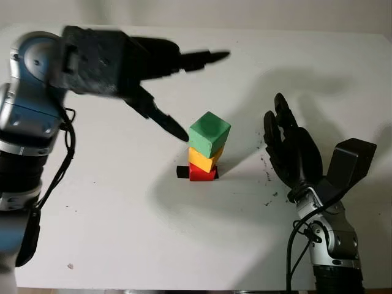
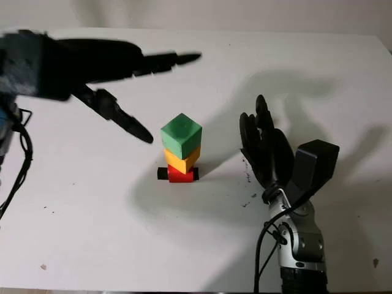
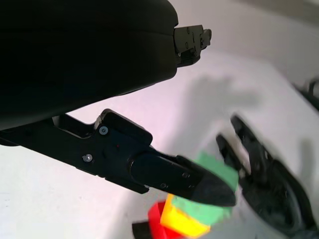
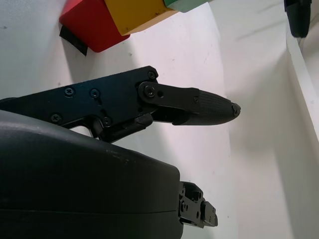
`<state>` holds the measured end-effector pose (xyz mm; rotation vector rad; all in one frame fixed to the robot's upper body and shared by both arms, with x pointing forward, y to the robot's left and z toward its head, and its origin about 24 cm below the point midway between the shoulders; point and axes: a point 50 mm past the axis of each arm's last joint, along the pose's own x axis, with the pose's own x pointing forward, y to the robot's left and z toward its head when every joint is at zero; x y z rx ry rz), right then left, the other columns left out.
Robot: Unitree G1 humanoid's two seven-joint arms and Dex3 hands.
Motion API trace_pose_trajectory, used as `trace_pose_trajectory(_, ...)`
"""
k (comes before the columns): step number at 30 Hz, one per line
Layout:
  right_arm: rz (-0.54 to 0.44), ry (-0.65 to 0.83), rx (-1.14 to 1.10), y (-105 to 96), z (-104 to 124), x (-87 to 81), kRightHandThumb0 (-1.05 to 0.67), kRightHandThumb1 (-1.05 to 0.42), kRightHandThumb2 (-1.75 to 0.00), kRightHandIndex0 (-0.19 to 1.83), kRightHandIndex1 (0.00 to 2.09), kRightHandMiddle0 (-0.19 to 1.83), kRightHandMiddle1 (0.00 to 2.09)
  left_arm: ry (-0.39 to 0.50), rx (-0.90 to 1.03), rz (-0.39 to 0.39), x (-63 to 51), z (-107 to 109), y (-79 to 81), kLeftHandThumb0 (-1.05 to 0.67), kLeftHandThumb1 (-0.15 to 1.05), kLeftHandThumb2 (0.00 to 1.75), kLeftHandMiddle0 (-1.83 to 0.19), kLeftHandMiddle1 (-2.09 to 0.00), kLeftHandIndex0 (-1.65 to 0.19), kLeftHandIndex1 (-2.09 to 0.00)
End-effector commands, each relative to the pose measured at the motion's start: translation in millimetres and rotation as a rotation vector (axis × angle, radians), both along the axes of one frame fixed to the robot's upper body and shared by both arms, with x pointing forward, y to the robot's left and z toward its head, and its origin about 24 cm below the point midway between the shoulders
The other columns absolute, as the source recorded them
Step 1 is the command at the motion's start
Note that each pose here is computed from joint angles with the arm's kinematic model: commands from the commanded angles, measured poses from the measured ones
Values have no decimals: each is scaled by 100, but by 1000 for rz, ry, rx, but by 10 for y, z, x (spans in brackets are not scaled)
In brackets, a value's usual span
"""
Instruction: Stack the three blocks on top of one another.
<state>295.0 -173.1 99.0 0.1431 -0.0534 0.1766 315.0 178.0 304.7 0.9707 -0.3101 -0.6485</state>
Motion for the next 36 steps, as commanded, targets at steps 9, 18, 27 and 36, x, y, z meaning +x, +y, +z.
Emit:
trace_pose_trajectory(9, -3, -46, 5, 10, 77, 100, -65, -105, -51, -19, 0, -19, 0, -4, -535, 204, -75, -450, 540, -89, 105, 63, 19, 0, 19, 0)
trace_pose_trajectory(18, -25, -99, -35, -25, 139, 94, -63, -105, -62, -19, 0, -19, 0, 114, -870, 296, -314, -1347, 624, -85, 105, 65, 19, 0, 19, 0)
trace_pose_trajectory(27, -54, -87, -40, 100, 100, 71, -65, -105, -64, -19, 0, -19, 0, 102, -1056, 303, -454, -1801, 352, -85, 105, 71, 19, 0, 19, 0)
trace_pose_trajectory(36, -44, -50, -49, 47, 39, 6, -65, -105, -69, -19, 0, -19, 0, 123, -1085, 352, -486, -2003, 316, -83, 105, 73, 19, 0, 19, 0)
